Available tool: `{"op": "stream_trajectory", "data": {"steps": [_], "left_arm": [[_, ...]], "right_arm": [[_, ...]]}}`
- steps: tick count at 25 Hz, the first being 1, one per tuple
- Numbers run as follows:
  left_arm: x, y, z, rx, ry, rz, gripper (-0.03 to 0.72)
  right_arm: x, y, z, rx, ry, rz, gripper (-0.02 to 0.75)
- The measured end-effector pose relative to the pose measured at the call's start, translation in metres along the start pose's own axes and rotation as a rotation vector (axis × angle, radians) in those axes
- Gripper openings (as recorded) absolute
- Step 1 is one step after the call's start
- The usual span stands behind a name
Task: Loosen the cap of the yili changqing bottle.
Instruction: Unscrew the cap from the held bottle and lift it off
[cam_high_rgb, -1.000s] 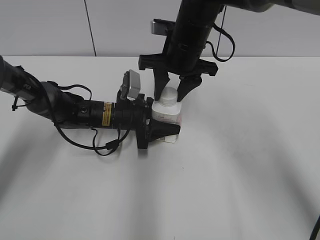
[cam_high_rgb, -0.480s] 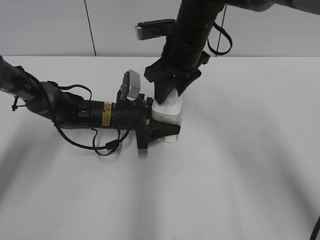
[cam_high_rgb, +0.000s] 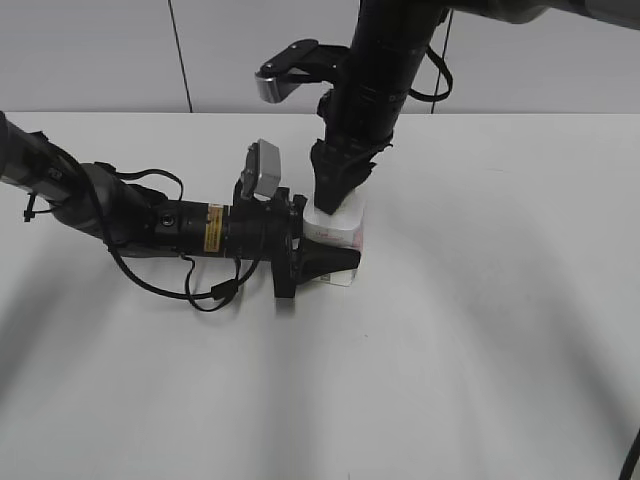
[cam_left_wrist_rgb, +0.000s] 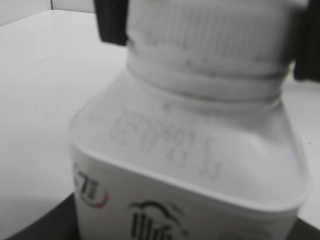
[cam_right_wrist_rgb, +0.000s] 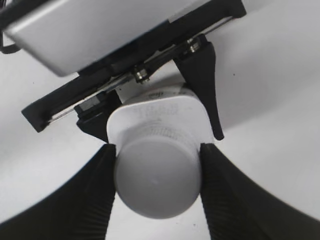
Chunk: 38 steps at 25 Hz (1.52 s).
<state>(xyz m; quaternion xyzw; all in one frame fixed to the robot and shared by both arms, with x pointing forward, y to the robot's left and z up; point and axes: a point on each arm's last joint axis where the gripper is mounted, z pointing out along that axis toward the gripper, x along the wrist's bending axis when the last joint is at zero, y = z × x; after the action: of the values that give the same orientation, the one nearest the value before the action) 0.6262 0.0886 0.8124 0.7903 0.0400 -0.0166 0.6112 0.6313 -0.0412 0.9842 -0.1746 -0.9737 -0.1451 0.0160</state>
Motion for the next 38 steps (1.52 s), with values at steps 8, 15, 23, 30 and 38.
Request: {"op": "stream_trajectory", "data": {"steps": [8, 15, 23, 30, 38], "left_arm": [[0.0, 0.0, 0.0, 0.0, 0.0, 0.0, 0.403], [-0.0002, -0.0001, 0.0, 0.001, -0.003, 0.001, 0.401], [0.0, 0.0001, 0.0001, 0.003, -0.004, 0.004, 0.4], [0.0002, 0.0003, 0.0001, 0.003, -0.004, 0.006, 0.4], [0.0002, 0.0003, 0.0001, 0.003, -0.004, 0.006, 0.4]], "right_arm": [[-0.0001, -0.0001, 0.0, 0.001, -0.001, -0.19, 0.4], [0.0, 0.0001, -0.0001, 0.0, 0.0, -0.435, 0.398], [-0.0001, 0.0002, -0.0003, -0.001, -0.001, -0.502, 0.397], [-0.0001, 0.0002, -0.0003, -0.001, -0.001, -0.505, 0.397], [-0.0001, 0.0002, -0.0003, -0.001, -0.001, -0.501, 0.397]]}}
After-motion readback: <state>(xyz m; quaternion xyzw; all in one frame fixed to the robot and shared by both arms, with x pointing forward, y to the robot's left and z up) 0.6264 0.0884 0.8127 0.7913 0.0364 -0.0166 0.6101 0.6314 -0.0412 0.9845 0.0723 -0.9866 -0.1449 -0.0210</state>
